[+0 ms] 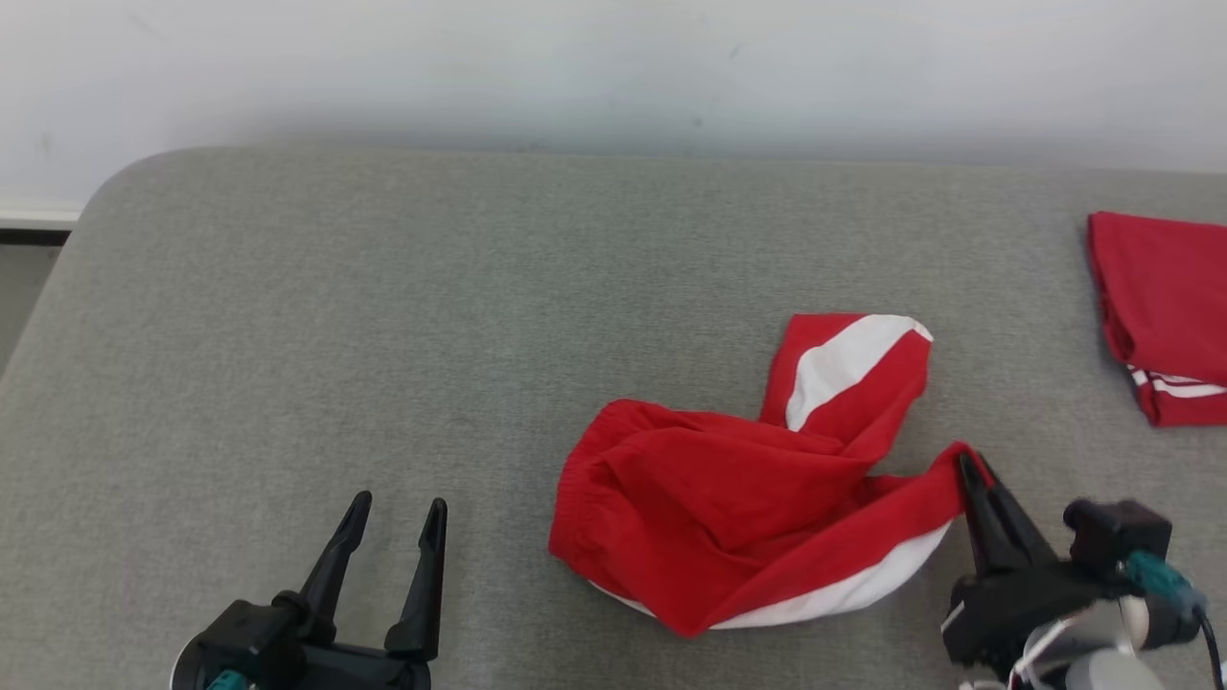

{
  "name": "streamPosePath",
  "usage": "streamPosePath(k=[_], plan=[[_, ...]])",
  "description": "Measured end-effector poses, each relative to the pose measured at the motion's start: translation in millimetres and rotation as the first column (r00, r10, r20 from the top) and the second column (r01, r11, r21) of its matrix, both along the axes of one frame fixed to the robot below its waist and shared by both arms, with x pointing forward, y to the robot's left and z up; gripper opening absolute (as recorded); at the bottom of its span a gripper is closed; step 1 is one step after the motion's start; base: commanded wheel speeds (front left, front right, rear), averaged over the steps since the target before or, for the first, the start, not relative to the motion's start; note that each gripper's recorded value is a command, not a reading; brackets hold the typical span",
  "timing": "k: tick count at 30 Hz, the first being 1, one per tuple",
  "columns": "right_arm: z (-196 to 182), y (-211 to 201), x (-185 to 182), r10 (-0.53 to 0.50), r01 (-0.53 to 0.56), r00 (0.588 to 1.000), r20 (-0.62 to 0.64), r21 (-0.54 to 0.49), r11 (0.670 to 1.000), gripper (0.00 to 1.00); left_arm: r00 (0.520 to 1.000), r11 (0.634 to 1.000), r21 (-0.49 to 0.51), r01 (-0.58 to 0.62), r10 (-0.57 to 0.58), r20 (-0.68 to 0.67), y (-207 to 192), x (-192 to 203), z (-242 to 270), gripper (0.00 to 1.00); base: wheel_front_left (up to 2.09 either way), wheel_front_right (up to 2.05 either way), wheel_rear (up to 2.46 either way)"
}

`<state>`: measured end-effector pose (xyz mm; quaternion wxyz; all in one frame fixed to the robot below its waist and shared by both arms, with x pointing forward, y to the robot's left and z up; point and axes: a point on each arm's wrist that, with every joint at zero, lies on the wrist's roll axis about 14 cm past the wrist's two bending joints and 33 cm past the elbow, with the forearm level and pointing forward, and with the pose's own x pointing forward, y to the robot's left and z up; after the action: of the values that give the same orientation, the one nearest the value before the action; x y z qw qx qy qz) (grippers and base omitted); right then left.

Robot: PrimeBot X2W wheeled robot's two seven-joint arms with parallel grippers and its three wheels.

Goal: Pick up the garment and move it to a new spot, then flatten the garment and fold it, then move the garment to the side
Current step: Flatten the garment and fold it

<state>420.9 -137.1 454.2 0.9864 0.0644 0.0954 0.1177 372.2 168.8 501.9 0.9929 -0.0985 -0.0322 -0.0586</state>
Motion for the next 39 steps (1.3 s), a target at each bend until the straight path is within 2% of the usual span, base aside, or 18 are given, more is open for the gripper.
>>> streamPosePath(k=[6, 7, 9, 14, 23, 31, 39], plan=[[-6, 16, 43, 0.004, -0.004, 1.000, -0.017, 0.033, 0.999, 0.00, 0.999, 0.999, -0.001, -0.040, 0.040, -0.004, 12, -2, 0, 1.00, 0.00, 0.00, 0.00], [-9, 19, 47, 0.007, -0.006, 1.000, -0.025, 0.036, 0.999, 0.12, 0.999, 0.999, 0.000, -0.044, 0.044, -0.009, 13, -2, -2, 1.00, 0.00, 0.00, 0.00], [-15, 26, 53, 0.015, -0.013, 0.999, -0.033, 0.037, 0.999, 1.00, 0.998, 0.999, 0.000, -0.053, 0.053, -0.019, 16, -4, -5, 1.00, 0.00, 0.00, 0.00], [-17, 41, 55, 0.042, -0.041, 0.999, -0.008, 0.044, 0.998, 1.00, 0.998, 0.998, 0.000, -0.064, 0.064, -0.021, 19, -4, -5, 1.00, 0.00, 0.00, 0.00], [11, 9, 35, -0.023, 0.017, 0.995, 0.100, 0.057, 0.998, 1.00, 0.999, 0.999, -0.001, -0.032, 0.032, 0.002, 9, -3, 1, 1.00, 0.00, 0.00, 0.00], [45, -26, -18, -0.106, 0.094, 0.968, 0.227, 0.060, 0.994, 1.00, 1.000, 1.000, 0.003, -0.002, 0.002, 0.027, 0, -8, 8, 1.00, 0.00, 0.00, 0.00], [69, -32, -53, -0.136, 0.122, 0.942, 0.306, 0.065, 0.990, 1.00, 0.999, 1.000, 0.009, 0.017, -0.017, 0.042, -5, -12, 13, 1.00, 0.00, 0.00, 0.00]])
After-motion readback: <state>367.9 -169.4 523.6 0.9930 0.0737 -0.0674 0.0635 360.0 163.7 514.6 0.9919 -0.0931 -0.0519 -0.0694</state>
